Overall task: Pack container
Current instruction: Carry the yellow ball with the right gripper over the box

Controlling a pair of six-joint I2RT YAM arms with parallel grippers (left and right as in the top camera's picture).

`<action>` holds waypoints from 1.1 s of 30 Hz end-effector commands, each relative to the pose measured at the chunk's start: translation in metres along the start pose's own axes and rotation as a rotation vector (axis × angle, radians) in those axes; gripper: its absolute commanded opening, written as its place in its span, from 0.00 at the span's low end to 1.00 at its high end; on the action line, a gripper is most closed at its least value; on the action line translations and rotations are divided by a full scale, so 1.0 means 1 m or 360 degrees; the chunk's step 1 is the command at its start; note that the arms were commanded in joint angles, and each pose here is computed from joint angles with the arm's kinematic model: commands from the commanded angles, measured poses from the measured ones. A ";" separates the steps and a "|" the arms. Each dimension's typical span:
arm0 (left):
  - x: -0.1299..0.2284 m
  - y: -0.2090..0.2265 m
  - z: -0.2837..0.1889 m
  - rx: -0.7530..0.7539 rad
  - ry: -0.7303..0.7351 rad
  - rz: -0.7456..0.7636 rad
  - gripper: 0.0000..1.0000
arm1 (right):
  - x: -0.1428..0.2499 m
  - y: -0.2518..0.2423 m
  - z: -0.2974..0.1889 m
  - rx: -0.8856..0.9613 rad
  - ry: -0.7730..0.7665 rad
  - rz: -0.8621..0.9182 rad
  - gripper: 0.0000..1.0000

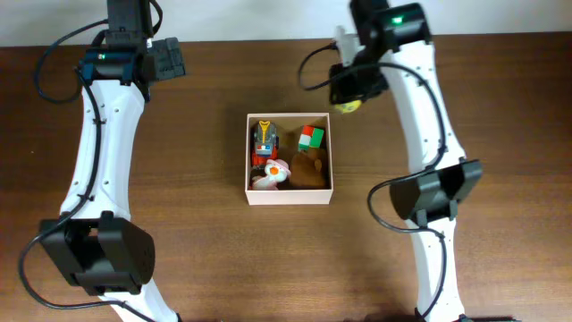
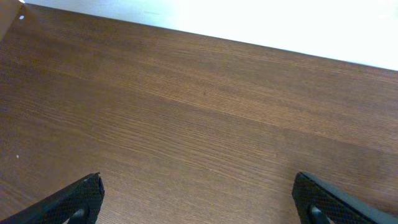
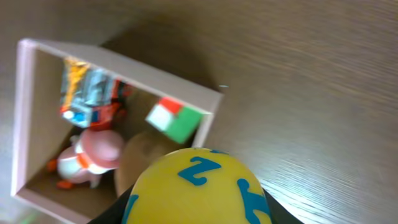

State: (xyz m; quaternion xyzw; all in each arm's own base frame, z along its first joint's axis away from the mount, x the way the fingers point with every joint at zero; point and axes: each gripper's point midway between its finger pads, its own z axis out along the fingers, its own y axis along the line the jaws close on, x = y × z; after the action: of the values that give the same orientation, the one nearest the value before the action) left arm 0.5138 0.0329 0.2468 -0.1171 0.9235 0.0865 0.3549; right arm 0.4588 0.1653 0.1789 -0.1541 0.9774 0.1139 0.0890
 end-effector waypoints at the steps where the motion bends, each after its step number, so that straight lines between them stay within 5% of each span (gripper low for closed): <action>1: -0.003 0.002 -0.003 -0.0014 -0.0016 -0.0024 0.99 | 0.000 0.031 0.000 -0.0057 -0.0007 -0.0078 0.43; 19: -0.003 0.002 -0.003 -0.0014 -0.0016 -0.0024 0.99 | 0.013 0.102 0.034 -0.0108 0.0083 -0.0309 0.43; 33: -0.003 0.002 -0.003 -0.0014 -0.0016 -0.0024 0.99 | 0.031 0.106 0.063 -0.0100 0.0226 -0.0320 0.42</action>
State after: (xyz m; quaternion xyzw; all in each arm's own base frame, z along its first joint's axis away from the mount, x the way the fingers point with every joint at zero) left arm 0.5137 0.0329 0.2466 -0.1171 0.9236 0.0865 0.3547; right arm 0.4053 0.2676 0.1355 -0.2609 0.9579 0.1167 0.0290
